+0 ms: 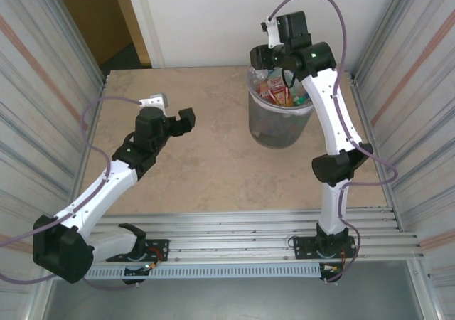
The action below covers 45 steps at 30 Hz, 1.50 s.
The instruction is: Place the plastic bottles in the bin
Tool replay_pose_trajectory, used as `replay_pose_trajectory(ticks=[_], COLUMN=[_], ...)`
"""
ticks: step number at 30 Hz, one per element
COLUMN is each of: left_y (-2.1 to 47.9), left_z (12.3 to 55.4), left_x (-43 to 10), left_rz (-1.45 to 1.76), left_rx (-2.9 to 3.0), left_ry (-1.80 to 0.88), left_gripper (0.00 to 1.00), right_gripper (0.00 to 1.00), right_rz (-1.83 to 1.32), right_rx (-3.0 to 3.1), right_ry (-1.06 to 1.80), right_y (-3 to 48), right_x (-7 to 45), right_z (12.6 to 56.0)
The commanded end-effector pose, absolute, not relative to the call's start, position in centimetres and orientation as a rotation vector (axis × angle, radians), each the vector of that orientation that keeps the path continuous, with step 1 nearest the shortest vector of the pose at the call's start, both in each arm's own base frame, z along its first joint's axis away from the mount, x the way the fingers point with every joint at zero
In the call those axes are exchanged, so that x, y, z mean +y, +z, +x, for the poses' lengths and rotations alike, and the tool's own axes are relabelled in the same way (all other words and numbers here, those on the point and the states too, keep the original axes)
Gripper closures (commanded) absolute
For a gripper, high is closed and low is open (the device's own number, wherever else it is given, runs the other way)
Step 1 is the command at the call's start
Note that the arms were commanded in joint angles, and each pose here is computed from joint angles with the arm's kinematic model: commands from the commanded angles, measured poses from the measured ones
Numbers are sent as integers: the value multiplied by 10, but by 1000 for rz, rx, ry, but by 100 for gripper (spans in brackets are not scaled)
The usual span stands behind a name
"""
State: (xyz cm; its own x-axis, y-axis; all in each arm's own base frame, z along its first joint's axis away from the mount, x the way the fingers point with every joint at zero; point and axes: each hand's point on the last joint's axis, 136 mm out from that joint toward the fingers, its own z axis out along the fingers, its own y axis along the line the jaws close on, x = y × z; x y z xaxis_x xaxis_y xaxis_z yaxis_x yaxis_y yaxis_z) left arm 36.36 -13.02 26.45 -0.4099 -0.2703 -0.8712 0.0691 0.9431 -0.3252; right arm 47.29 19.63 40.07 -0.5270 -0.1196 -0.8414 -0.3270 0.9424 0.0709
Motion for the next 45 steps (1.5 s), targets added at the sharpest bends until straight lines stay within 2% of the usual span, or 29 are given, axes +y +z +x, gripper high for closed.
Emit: replay_pose_trajectory(ticks=[1,9,12,13,18,22,29,32,39,45], left_y=[284,282,280,279,272,262,227,206,157,132], left_z=[360,344,332,328,306,293,298,305,326,343], left_x=[-114,-78,-60,-53,-27,-9,3,8,18,8], left_rz=[-164,-224,-248,-255,-264,-255,-173,-154,-85,31], left_rx=[1919,1906,1882,1871,1817,1777,1712,1721,1781,1819], left_ry=[-316,-217,-149,-119,10,118,185,179,191,162], left_gripper=[1,1,1,1,1,1,1,1,1,1], right_gripper=[39,23,4,1,2,2,2,2,2,2], right_rz=[-228,2,91,126,216,281,159,126,29,92], right_rx=[2037,1995,1993,1971,1952,1969,2129,2161,2052,1936], right_ry=[181,22,0,-1,5,19,-34,-106,-164,-71], right_y=[439,434,408,404,353,303,198,169,156,155], right_x=[169,99,73,63,30,18,22,20,17,0], right_z=[452,392,363,351,303,283,294,301,315,318])
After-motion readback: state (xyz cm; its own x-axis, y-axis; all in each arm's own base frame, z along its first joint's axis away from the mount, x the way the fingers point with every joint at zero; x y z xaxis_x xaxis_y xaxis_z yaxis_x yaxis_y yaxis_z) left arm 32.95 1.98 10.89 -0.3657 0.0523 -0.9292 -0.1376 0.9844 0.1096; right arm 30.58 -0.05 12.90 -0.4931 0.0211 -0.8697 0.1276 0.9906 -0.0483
